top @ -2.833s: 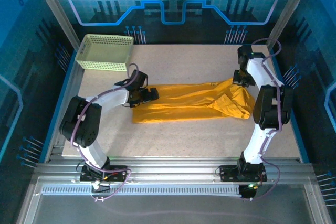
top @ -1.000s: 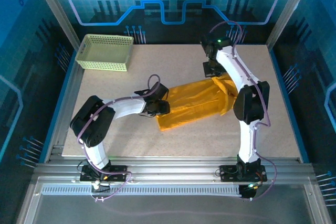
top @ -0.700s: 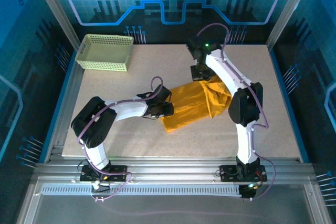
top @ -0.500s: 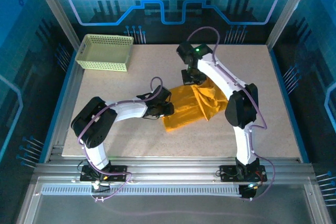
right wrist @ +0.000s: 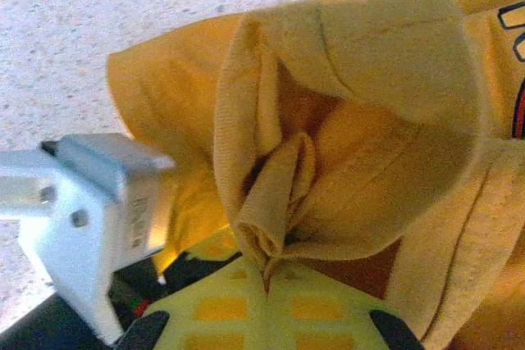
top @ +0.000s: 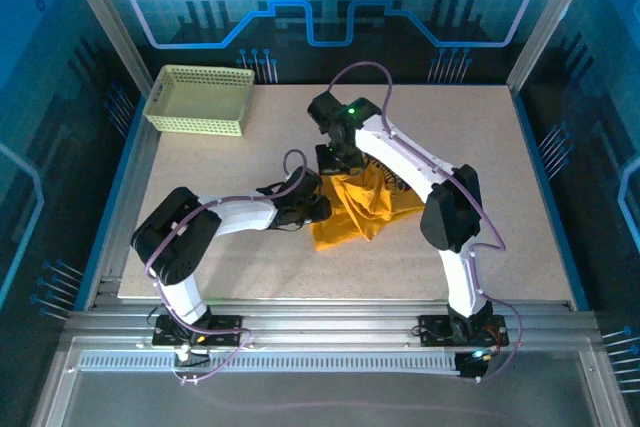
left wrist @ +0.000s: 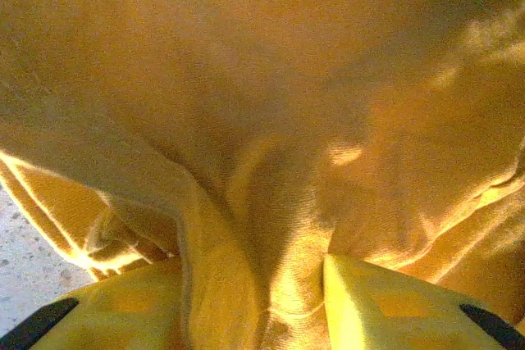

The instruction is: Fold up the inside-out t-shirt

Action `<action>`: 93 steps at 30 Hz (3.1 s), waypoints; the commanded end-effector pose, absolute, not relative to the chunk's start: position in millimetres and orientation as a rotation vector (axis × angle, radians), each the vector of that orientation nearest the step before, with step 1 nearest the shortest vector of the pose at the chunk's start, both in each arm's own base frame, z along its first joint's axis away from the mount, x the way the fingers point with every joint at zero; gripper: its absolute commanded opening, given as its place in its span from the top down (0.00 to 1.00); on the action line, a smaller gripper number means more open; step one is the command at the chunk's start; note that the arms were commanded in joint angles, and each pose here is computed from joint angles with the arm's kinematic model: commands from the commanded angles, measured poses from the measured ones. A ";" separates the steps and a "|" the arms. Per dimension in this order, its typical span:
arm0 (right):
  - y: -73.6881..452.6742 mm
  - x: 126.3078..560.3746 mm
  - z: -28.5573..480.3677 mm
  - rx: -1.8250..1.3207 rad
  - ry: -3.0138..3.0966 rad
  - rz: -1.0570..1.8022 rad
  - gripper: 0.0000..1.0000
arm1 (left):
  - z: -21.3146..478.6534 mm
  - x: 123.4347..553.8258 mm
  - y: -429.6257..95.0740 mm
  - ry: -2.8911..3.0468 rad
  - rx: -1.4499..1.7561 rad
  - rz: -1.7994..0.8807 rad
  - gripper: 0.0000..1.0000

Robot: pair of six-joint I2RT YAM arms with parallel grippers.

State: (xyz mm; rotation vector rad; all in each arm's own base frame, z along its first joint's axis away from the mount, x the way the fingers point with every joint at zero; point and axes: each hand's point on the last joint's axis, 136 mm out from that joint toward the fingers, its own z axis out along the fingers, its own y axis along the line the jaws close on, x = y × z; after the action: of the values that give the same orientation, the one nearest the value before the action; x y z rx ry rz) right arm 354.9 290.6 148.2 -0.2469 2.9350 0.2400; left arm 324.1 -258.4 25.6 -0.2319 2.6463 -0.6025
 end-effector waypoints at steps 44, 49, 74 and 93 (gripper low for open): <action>287.5 321.4 93.2 -0.216 2.787 0.127 0.47 | 71.7 402.4 -178.0 2.598 -0.578 -0.430 0.44; 297.7 319.7 84.6 -0.239 2.794 0.152 0.55 | 60.6 413.2 -183.9 2.606 -0.565 -0.435 0.55; 323.7 222.1 127.8 -0.676 2.547 0.179 1.00 | 98.5 414.7 -137.7 2.458 -0.641 -0.419 1.00; 291.4 252.0 146.5 -0.630 2.519 0.180 0.45 | 94.3 374.2 -102.1 2.540 -0.633 -0.295 0.41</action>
State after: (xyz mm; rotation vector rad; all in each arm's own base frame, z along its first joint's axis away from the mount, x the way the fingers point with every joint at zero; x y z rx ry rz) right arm 224.7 336.1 148.5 -0.7584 2.4897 0.3097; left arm 399.2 -101.0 75.1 -0.6953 2.5360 -0.3249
